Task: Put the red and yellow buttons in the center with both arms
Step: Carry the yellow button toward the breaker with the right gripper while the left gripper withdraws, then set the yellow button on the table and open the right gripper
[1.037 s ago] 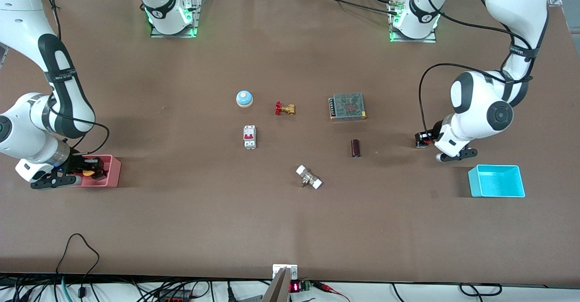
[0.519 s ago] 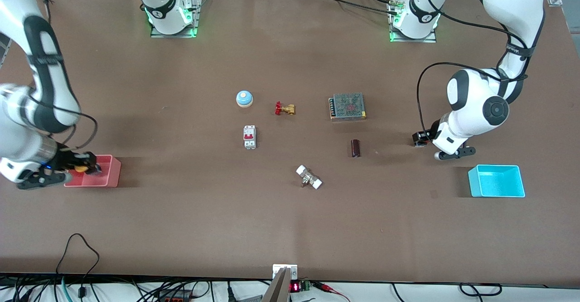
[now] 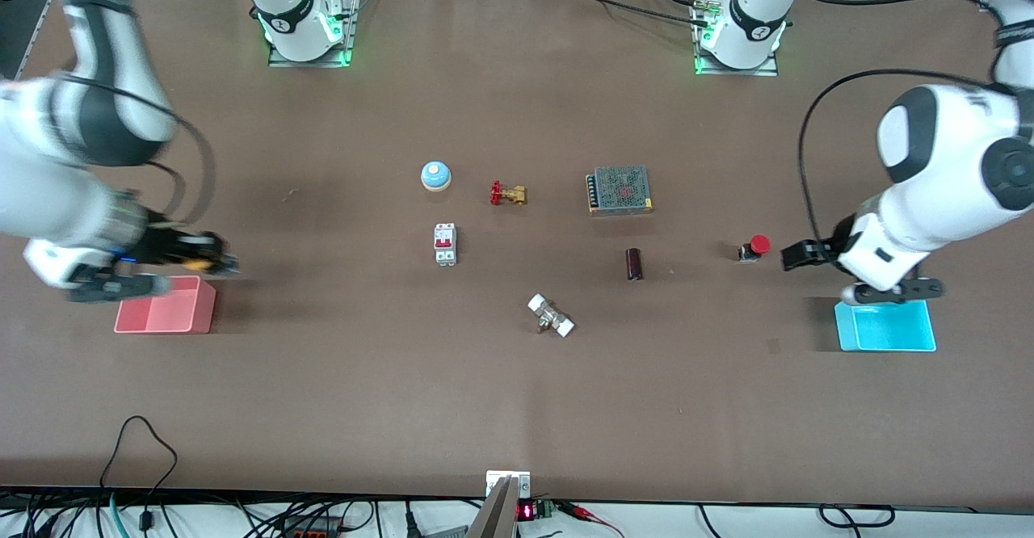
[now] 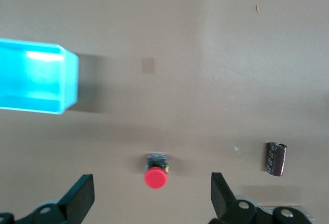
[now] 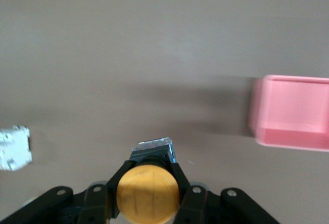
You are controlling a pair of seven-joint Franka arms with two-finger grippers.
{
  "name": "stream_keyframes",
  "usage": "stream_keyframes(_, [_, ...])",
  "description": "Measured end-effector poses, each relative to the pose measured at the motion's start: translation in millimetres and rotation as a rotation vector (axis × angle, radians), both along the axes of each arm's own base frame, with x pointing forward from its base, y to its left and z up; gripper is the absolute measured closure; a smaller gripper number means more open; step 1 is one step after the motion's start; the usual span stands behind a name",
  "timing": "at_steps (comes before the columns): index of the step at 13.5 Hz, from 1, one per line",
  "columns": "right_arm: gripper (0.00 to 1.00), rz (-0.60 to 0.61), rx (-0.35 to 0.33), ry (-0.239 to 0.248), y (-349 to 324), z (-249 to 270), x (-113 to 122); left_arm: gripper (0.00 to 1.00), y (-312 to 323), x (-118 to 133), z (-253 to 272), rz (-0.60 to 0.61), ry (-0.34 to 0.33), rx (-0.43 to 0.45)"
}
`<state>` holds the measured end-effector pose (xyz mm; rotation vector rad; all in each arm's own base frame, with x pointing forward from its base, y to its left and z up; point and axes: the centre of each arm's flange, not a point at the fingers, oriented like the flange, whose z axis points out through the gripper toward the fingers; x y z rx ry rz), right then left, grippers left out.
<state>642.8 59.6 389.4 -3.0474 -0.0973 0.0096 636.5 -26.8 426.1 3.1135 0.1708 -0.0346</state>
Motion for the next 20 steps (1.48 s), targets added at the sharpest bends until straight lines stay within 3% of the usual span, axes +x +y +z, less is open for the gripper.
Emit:
stream_keyframes(2, [0.64,-0.011,-0.039,-0.007,46,-47,-11,0.0,12,7,36,0.014,-0.009,0.007])
stream_keyframes(4, [0.64,-0.035,-0.083,0.018,73,-81,-21,0.0,31,9,77,0.034,-0.012,0.006])
stream_keyframes(7, [0.64,-0.061,-0.092,0.022,102,-108,-26,0.0,37,1,132,0.04,-0.023,0.005])
stream_keyframes(12, [0.64,-0.063,-0.059,0.01,130,-157,-38,0.0,32,-12,140,-0.011,0.018,-0.003])
stream_keyframes(17, [0.63,-0.052,-0.06,0.03,136,-172,-43,0.0,37,-33,151,-0.004,-0.004,0.0])
stream_keyframes(19, [0.59,-0.05,-0.06,0.032,138,-174,-43,0.0,37,-37,154,-0.007,-0.01,0.0])
stream_keyframes(20, [0.52,-0.049,-0.06,0.033,138,-174,-43,0.0,37,-38,155,-0.008,-0.011,0.0])
